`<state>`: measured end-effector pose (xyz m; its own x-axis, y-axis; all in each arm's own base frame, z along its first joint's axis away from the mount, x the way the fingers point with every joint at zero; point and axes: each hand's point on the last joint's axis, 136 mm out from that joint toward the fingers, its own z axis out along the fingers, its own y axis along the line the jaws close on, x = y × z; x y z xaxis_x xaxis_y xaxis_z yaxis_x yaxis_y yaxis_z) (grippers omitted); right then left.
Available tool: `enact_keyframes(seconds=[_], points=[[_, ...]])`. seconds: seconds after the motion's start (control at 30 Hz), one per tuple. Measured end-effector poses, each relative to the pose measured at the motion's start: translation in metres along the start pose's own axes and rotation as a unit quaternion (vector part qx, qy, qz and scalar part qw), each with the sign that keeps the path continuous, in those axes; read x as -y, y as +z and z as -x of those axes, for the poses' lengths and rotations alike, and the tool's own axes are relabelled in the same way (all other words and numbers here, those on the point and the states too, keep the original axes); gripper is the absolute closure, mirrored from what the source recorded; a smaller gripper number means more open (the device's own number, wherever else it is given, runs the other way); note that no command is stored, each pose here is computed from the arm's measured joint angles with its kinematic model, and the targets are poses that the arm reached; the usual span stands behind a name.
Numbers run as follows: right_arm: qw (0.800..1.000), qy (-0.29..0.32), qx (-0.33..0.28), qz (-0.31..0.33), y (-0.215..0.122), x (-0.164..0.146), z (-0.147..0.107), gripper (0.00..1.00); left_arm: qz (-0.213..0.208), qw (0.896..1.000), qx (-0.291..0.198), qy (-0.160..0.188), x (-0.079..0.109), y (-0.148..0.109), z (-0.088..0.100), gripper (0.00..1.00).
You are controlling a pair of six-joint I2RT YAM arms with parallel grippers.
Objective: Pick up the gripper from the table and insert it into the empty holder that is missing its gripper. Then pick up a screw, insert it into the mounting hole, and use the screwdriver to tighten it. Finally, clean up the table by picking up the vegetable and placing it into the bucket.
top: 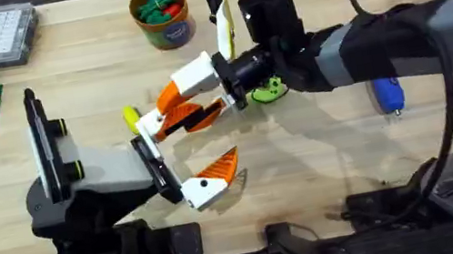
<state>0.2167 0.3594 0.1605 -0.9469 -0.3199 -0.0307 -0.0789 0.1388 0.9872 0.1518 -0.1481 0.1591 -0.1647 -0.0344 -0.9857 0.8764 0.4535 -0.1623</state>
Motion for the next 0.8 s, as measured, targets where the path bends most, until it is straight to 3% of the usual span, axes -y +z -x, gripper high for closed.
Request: enact_keyframes(seconds=[0.4, 0.63, 0.8], points=[[1.000, -0.015, 0.012, -0.002, -0.007, -0.001, 0.004, 0.015, -0.005, 1.000, 0.000, 0.000, 0.002, 0.000, 0.000, 0.012], [0.990, -0.081, 0.106, -0.034, -0.053, -0.021, 0.029, 0.015, -0.006, 1.000, -0.001, -0.001, 0.002, 0.000, 0.000, 0.012], [0.976, -0.086, 0.167, -0.114, -0.088, -0.007, 0.033, 0.014, -0.007, 1.000, -0.001, -0.001, 0.002, 0.000, -0.001, 0.012]])
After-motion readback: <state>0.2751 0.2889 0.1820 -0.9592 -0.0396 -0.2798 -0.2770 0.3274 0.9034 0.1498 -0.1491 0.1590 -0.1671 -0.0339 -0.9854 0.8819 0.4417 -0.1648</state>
